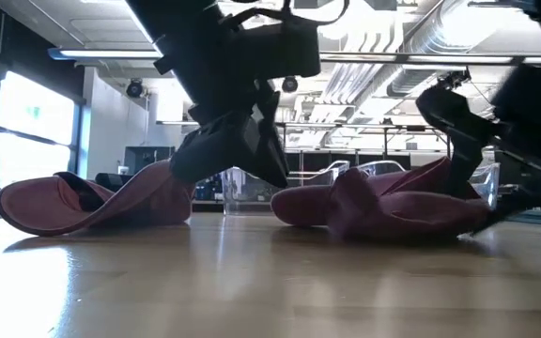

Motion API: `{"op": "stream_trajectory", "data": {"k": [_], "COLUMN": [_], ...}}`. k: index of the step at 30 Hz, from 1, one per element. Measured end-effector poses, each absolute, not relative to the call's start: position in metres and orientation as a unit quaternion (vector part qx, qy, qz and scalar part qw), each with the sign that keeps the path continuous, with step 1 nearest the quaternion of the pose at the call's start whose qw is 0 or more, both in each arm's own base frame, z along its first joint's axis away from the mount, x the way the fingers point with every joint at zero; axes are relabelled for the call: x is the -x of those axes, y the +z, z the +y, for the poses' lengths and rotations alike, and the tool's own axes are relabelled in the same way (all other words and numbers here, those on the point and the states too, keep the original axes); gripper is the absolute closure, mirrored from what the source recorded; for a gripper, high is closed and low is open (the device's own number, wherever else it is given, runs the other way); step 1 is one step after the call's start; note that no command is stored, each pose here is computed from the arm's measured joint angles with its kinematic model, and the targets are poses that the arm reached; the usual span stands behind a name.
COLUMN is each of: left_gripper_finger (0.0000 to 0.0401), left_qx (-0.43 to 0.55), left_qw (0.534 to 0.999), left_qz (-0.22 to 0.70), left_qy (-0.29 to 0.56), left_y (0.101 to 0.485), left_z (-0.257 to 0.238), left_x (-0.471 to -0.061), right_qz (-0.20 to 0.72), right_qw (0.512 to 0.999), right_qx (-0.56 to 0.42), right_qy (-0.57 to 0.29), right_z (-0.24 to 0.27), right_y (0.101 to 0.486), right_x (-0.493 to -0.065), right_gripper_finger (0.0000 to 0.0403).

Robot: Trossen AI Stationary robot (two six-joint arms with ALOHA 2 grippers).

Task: Pick & Place hat
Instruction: Put the right red cap into the left transparent bin

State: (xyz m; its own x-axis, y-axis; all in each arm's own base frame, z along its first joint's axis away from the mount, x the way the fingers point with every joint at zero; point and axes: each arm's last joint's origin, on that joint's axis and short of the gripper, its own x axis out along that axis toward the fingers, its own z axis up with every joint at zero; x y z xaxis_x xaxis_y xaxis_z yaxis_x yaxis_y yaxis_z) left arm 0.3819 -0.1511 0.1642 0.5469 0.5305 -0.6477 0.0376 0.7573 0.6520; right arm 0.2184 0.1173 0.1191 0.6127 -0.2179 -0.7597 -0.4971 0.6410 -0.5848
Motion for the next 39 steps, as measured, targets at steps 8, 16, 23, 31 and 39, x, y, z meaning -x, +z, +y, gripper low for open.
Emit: {"op": "stream_trajectory", "data": {"k": [8, 16, 23, 31, 39], "left_gripper_finger": [0.0337, 0.0337, 0.0337, 0.0337, 0.0303], "left_qx": [-0.348, -0.347, -0.264, -0.242, -0.172], "left_qw": [0.806, 0.832, 0.913, 0.964, 0.972], "left_qz": [0.437, 0.369, 0.269, 0.106, 0.152], "left_qy": [0.195, 0.228, 0.154, -0.006, -0.048], "left_y": [0.198, 0.262, 0.283, 0.275, 0.251], "left_z": [-0.153, -0.151, -0.140, -0.138, -0.094], "left_x": [-0.360, -0.315, -0.283, -0.283, -0.310], "right_qz": [0.363, 0.297, 0.268, 0.319, 0.348], "right_qw": [0.885, 0.949, 0.940, 0.907, 0.890], "right_qx": [0.289, 0.089, -0.076, -0.127, -0.131], "right_qy": [0.043, 0.060, 0.199, 0.244, 0.265], "right_z": [0.104, 0.062, 0.052, 0.042, 0.032], "right_y": [0.160, 0.249, 0.277, 0.248, 0.226], "right_x": [-0.246, -0.265, -0.279, -0.299, -0.309], "right_gripper_finger": [0.0380, 0.0397, 0.0396, 0.0393, 0.0393]}}
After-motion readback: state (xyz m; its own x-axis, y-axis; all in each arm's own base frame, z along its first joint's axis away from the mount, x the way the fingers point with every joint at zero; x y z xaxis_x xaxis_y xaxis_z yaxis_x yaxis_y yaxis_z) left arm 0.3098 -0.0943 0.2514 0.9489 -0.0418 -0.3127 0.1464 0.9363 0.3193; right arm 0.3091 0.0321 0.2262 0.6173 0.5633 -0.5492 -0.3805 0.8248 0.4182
